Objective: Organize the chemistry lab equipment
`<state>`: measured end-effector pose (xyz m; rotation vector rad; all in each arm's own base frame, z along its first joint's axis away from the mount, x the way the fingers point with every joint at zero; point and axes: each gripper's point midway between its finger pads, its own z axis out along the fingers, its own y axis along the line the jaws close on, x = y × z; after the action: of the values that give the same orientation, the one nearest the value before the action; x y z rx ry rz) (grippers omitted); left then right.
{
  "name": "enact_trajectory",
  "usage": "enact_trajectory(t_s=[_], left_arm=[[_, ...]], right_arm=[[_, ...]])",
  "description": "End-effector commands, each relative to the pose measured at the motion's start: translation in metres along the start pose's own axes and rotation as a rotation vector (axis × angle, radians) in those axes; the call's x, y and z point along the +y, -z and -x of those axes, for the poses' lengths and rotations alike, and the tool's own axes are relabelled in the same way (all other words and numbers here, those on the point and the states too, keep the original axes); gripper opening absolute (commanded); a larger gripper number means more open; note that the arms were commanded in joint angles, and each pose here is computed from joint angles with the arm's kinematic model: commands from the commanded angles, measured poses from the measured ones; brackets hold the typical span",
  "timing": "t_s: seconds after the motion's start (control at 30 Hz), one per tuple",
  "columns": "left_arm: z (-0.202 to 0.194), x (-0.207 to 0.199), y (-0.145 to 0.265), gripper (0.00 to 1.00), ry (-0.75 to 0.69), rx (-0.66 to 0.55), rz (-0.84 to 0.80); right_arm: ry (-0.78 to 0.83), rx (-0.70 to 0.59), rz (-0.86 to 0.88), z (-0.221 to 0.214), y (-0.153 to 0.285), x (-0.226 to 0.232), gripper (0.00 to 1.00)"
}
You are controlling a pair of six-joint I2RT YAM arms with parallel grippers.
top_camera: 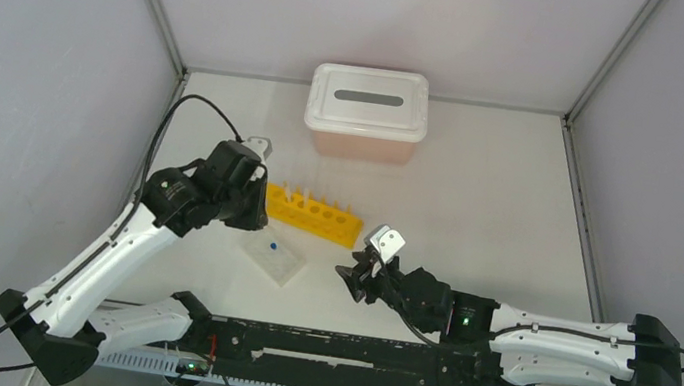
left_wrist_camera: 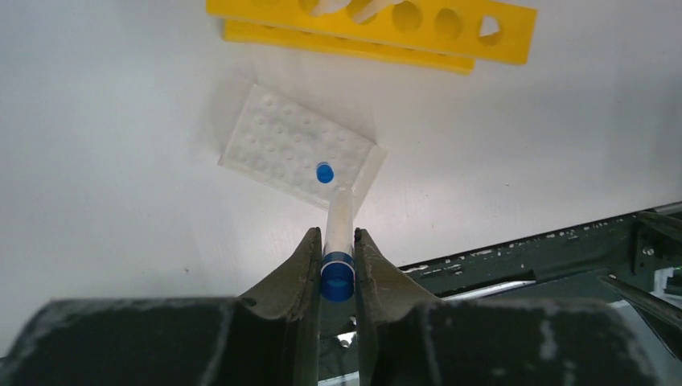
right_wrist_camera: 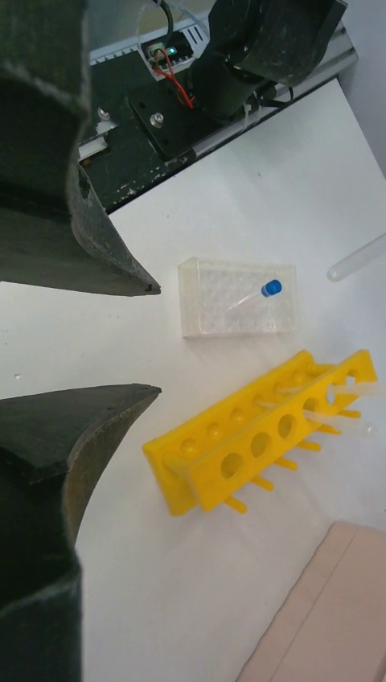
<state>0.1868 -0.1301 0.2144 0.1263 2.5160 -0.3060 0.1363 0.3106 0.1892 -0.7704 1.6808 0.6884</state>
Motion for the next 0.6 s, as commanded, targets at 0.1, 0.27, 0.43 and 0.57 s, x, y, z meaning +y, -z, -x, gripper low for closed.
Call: enact_trajectory(t_s=[0.1,0.27,0.43,0.57], left_arm=[[0.007,0.016,-0.015,0.13,-0.021,-0.013,0.105],[0.0,0.021,-0.031,0.13,-0.027,0.022,0.129],[-0.012,0.024,-0.047,0.12,-0.031,0.066,0.138],[-0.021,0.026,-0.058,0.12,-0.031,0.092,0.141]], right_arm=[[-0.048,-0.012,-0.079,0.001,0.002,-0.014,0.51],[-0.055,-0.006,-0.08,-0.005,0.0,-0.016,0.51],[-0.062,-0.002,-0.079,-0.008,-0.003,-0.018,0.51],[-0.067,0.001,-0.077,-0.011,-0.005,-0.019,0.51]])
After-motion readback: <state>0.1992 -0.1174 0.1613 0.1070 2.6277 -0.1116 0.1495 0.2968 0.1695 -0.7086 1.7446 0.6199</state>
